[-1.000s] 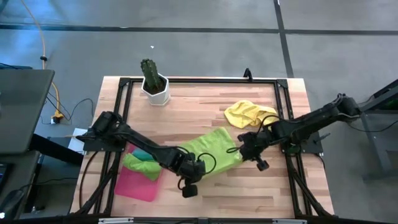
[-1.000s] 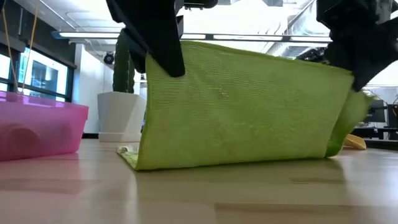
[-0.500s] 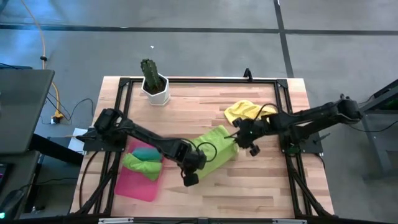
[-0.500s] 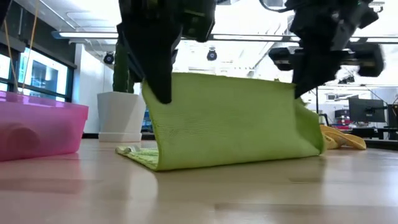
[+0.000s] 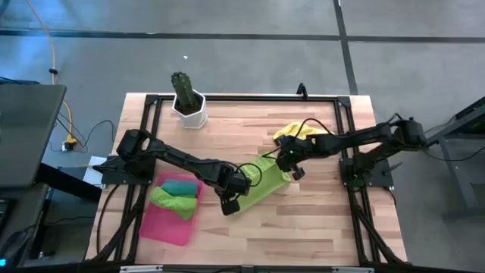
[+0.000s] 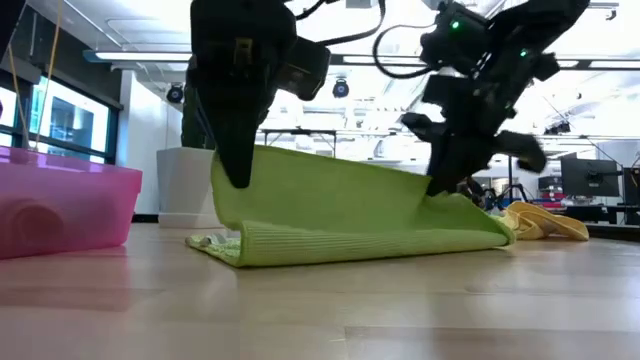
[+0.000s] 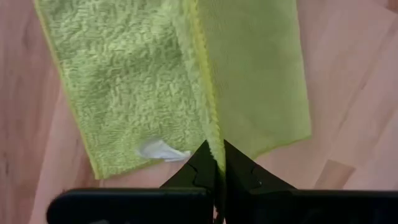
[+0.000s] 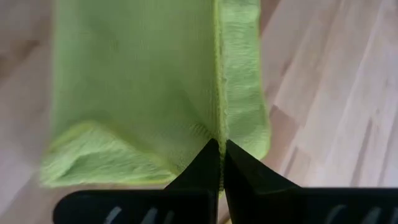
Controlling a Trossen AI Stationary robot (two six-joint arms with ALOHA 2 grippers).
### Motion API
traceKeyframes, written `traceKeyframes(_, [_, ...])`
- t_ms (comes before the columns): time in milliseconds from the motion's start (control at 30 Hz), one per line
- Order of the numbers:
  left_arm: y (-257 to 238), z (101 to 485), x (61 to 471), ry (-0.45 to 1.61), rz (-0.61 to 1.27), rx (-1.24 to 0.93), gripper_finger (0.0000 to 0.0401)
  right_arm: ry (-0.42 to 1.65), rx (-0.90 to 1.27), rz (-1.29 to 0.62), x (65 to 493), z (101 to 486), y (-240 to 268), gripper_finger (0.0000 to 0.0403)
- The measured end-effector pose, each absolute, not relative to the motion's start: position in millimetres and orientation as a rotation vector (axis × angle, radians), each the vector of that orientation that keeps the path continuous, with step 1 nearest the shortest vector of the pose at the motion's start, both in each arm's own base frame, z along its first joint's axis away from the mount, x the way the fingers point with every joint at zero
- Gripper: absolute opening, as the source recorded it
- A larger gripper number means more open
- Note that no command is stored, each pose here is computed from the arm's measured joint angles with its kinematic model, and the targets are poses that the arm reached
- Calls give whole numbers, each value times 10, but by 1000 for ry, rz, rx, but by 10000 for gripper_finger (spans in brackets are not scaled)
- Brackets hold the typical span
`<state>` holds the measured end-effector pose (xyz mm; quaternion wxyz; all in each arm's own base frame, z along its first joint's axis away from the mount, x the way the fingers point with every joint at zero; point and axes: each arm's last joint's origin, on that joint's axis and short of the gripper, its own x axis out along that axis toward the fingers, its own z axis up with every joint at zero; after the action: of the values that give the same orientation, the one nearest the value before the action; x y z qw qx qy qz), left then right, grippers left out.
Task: Roll microfiber towels into tight, uniform cylinder then place into a basket
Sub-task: Roll the light green towel
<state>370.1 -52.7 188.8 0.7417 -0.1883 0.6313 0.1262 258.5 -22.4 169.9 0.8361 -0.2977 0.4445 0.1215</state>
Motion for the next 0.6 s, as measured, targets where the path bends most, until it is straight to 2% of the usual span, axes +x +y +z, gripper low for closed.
traceKeyframes(600, [-404,1848,3673,1388,378,-345,0,880,-685,198,2733,1610,-408,4])
